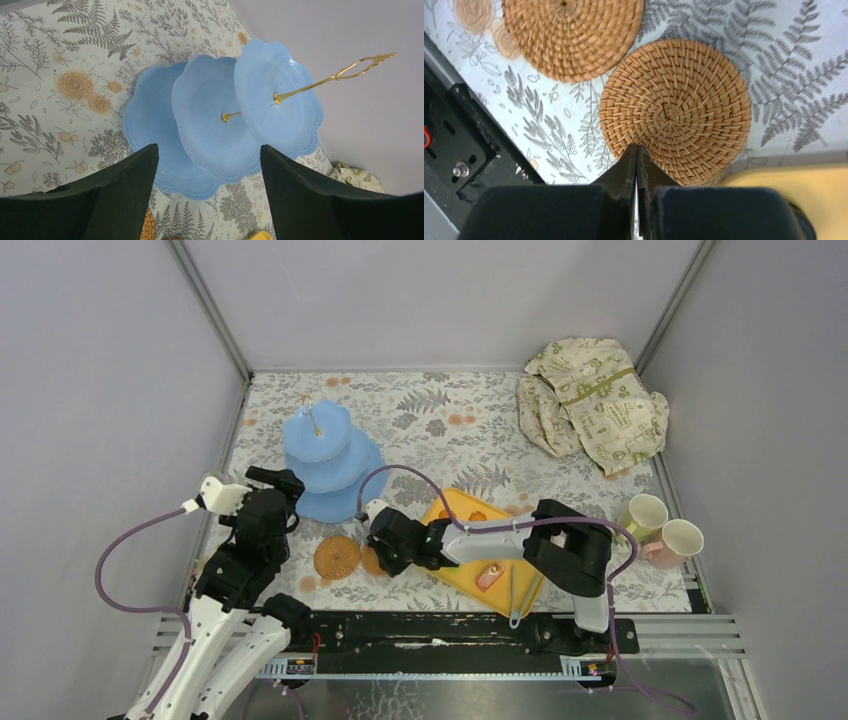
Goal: Serve the afternoon tea
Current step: Move the coaster to the center of the board.
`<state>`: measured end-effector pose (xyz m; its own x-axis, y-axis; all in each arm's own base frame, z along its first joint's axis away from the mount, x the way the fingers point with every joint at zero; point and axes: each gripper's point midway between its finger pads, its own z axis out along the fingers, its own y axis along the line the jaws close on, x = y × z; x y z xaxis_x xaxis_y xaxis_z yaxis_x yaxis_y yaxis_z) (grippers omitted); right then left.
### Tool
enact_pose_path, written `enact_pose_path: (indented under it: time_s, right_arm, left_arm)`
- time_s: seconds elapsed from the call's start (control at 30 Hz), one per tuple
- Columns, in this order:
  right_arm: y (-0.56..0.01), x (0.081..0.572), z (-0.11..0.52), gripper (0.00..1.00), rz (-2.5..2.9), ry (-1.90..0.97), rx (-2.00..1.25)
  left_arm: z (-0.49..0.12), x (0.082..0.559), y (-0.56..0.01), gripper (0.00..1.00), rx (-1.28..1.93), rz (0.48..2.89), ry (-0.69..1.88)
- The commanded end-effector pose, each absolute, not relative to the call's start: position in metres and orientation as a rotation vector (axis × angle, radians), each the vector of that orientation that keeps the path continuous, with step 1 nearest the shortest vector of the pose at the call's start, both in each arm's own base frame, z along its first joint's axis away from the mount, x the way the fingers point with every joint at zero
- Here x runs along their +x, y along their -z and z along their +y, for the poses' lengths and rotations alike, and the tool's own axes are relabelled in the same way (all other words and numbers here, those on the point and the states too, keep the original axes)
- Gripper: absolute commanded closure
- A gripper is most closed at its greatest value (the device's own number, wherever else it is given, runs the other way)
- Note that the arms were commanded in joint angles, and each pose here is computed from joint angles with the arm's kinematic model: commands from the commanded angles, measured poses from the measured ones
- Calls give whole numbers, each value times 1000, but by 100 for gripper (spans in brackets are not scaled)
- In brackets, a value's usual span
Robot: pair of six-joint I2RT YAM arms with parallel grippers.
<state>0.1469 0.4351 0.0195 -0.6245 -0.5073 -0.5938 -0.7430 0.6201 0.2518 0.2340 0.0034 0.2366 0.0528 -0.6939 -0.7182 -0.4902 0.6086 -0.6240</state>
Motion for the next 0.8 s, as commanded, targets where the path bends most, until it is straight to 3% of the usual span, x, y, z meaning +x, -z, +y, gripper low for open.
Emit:
enact_pose_path:
  time_s: [0.0, 0.77]
  right_arm:
    - [-5, 175, 425, 97, 2393, -580, -967]
    - [-3, 298, 378, 98, 2476, -499, -594]
  left_arm:
    - [9, 233, -243, 19, -1039, 1549, 195]
    - [8, 237, -239, 19, -1039, 1555, 181]
